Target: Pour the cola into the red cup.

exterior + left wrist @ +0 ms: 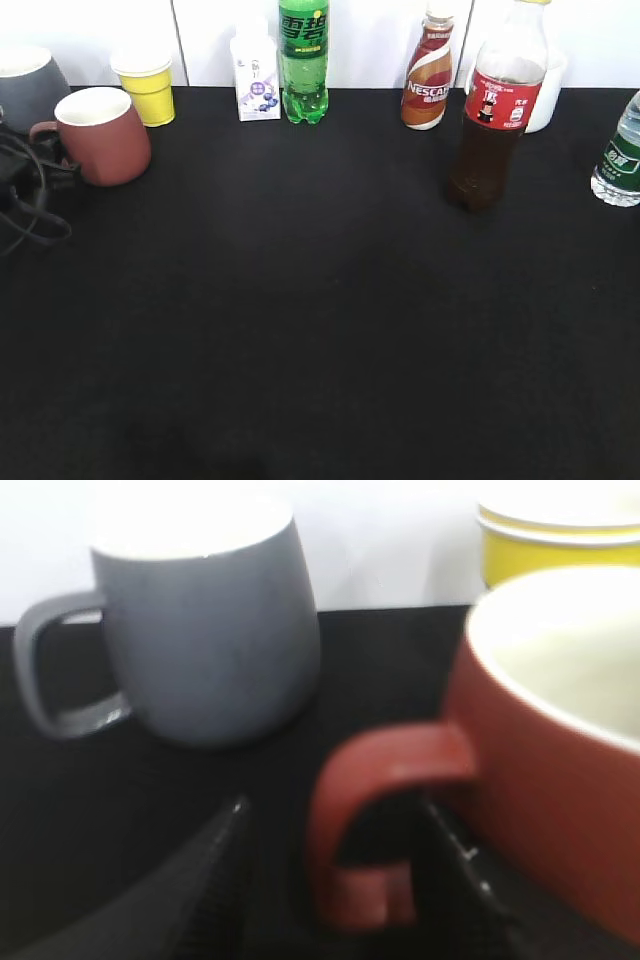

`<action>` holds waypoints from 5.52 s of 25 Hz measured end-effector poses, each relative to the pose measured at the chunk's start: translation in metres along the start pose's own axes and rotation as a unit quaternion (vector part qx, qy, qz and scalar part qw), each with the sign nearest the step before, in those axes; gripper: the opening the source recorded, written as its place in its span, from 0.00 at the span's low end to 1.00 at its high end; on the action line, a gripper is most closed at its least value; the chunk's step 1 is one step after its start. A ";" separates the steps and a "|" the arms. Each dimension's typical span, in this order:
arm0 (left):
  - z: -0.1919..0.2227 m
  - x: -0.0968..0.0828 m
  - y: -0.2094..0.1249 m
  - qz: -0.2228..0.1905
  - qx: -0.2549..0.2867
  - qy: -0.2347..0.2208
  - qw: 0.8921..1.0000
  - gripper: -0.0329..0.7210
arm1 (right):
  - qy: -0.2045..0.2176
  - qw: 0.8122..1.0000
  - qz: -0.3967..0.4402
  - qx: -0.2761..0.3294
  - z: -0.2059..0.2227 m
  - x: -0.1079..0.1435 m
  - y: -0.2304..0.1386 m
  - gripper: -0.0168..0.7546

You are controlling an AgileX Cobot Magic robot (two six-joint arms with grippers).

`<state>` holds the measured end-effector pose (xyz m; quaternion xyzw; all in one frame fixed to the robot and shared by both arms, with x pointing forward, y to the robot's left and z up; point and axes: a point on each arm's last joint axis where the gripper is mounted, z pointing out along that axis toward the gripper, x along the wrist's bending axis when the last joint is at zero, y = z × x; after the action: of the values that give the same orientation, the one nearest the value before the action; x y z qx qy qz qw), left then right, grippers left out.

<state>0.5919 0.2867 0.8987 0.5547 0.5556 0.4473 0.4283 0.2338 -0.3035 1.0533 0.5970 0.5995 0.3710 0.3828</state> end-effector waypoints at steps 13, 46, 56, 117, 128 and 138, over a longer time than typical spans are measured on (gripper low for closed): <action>0.033 0.002 0.006 0.038 -0.009 -0.033 0.999 0.14 | 0.000 1.000 0.000 0.000 0.000 0.000 0.000 0.76; -0.072 -0.116 0.045 0.098 -0.093 -0.269 0.954 0.14 | 0.161 0.977 0.003 -0.141 0.243 0.041 0.030 0.77; -0.072 -0.116 0.045 0.098 -0.092 -0.269 0.954 0.14 | 0.244 0.962 -0.037 -0.113 0.334 0.061 0.035 0.89; -0.121 -0.240 0.078 0.133 -0.125 -0.472 0.862 0.14 | 0.146 0.610 -0.676 -0.388 0.278 0.095 0.131 0.67; -0.120 -0.239 0.075 0.141 -0.112 -0.469 0.865 0.14 | 0.127 0.577 -0.704 -0.395 0.278 0.094 0.131 0.67; -0.118 -0.238 0.071 0.152 -0.091 -0.463 0.868 0.14 | 0.105 0.559 -0.720 -0.399 0.278 0.094 0.133 0.66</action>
<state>0.4981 0.0450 0.9903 0.7346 0.1588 0.2470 0.6117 0.5425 -0.2117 1.0518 -0.2896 0.6567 0.2337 0.6560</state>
